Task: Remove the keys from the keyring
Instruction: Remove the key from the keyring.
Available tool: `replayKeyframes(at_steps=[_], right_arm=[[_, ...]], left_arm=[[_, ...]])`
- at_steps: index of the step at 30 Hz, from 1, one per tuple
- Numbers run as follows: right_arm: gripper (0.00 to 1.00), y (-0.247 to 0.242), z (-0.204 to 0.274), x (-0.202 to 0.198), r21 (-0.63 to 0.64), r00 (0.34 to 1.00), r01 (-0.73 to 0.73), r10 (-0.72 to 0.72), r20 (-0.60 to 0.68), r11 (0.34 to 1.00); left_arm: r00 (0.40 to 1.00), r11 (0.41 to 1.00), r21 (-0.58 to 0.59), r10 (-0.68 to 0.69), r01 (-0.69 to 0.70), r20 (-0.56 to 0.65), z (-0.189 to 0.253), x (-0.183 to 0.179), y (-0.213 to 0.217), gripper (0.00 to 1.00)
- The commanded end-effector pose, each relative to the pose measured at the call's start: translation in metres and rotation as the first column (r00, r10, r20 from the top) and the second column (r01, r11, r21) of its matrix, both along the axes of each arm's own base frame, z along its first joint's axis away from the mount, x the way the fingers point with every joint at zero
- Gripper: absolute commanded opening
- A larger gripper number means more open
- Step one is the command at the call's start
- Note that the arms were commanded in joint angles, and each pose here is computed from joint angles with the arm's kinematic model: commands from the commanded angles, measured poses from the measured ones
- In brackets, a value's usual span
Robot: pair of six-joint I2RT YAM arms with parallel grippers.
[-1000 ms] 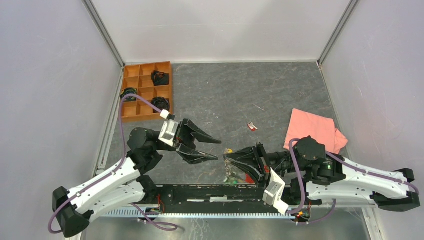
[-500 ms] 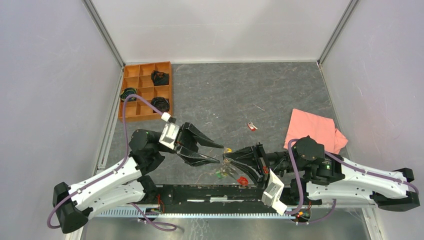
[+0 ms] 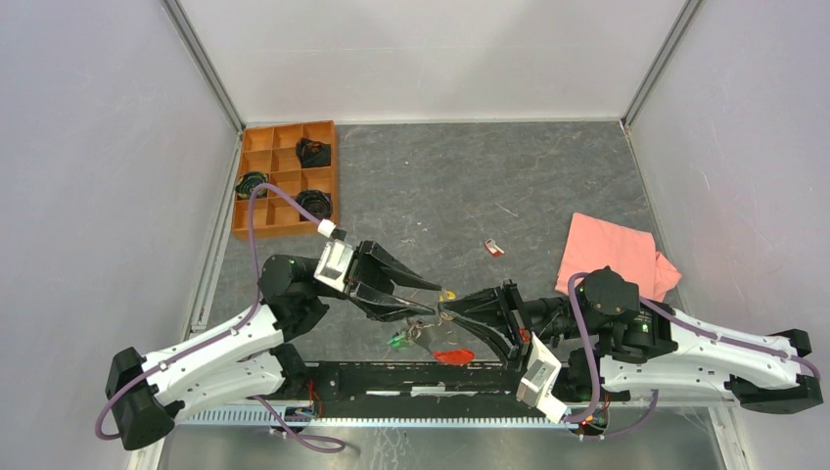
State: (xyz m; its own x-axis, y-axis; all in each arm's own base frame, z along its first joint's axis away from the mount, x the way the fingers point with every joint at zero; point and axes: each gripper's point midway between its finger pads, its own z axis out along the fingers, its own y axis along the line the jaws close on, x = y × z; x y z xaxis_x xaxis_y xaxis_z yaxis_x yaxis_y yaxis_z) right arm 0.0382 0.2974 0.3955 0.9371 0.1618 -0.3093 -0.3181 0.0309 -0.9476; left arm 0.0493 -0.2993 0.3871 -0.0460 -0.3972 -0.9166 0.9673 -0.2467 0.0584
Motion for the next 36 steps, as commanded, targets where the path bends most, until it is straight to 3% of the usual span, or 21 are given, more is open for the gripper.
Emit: replayKeyframes(at_steps=[1, 18, 25, 36], right_arm=[[0.01, -0.006, 0.041, -0.003, 0.13, 0.998, -0.009, 0.001, 0.055, 0.991], [0.01, -0.015, 0.05, -0.003, 0.181, 0.997, 0.004, -0.017, 0.074, 0.984], [0.01, -0.019, 0.05, -0.003, 0.182, 0.997, 0.008, -0.022, 0.073, 0.983], [0.01, -0.014, 0.044, -0.004, 0.162, 0.997, -0.006, -0.005, 0.073, 0.987]], left_arm=[[0.999, 0.999, -0.018, -0.046, 0.046, -0.013, 0.004, -0.011, 0.001, 0.45], [0.999, 1.0, -0.011, -0.006, 0.005, -0.049, 0.001, -0.003, -0.002, 0.38], [0.994, 0.996, 0.0, 0.088, -0.088, -0.065, 0.001, 0.008, 0.001, 0.38], [0.998, 1.0, -0.01, 0.008, -0.008, -0.055, 0.011, -0.002, -0.001, 0.37]])
